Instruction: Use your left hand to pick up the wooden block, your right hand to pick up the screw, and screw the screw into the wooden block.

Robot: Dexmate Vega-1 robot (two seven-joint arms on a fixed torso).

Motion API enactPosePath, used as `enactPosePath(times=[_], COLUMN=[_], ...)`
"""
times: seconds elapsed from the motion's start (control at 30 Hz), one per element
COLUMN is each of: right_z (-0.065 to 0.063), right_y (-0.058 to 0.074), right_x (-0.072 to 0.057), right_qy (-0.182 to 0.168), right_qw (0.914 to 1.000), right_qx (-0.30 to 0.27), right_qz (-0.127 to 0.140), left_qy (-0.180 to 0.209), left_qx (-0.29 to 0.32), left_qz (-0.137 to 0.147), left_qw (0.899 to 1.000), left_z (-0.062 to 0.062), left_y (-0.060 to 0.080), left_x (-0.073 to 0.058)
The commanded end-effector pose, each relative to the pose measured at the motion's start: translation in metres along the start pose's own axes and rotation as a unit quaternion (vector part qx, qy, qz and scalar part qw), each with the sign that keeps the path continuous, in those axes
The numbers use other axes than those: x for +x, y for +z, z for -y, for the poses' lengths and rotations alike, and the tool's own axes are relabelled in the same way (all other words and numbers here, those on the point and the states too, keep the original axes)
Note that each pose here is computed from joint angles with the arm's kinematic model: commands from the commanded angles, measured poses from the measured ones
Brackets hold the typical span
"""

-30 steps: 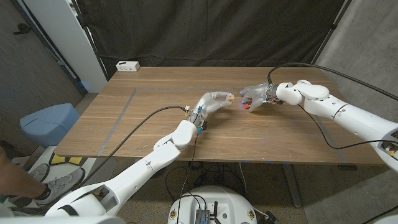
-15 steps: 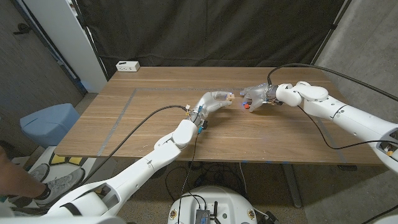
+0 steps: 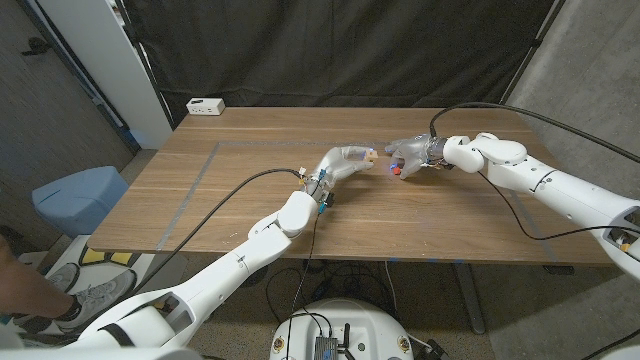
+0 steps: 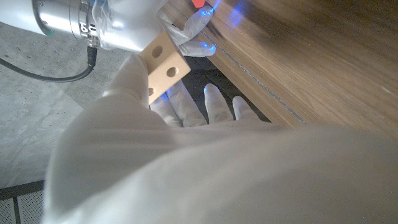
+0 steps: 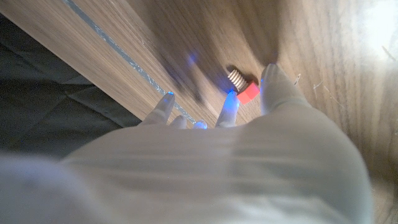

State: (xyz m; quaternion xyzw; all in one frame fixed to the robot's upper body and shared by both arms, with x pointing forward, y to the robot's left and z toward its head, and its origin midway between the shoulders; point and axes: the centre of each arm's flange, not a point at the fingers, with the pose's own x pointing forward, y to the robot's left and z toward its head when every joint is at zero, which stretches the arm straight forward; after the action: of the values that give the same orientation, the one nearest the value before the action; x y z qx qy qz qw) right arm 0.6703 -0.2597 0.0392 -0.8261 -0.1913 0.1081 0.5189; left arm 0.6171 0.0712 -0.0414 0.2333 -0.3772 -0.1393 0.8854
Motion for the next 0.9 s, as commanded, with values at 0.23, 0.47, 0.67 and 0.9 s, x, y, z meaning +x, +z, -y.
enactPosePath(times=[0.23,0.47,0.67,0.9], right_z=[-0.0061,-0.0076,-0.0078,-0.0080], right_y=[0.0020,0.0028,0.0028,0.0017], right_x=[-0.0030,-0.0036,-0.0021,0.0000], right_qy=[-0.013,-0.020,-0.021,-0.021], right_qw=[0.9999,0.9998,0.9998,0.9998], right_qx=[0.002,0.002,0.002,0.004], right_qz=[-0.005,-0.005,-0.004,-0.005], left_qy=[-0.003,-0.002,-0.001,0.000], left_qx=[0.000,0.000,0.001,0.001], left_qz=[0.002,0.001,0.001,0.000], left_qw=[1.000,1.000,1.000,1.000], left_z=[0.0026,0.0031,0.0028,0.0025], left_y=[0.0018,0.0020,0.0024,0.0019], left_x=[-0.0008,-0.0024,-0.0028,-0.0031])
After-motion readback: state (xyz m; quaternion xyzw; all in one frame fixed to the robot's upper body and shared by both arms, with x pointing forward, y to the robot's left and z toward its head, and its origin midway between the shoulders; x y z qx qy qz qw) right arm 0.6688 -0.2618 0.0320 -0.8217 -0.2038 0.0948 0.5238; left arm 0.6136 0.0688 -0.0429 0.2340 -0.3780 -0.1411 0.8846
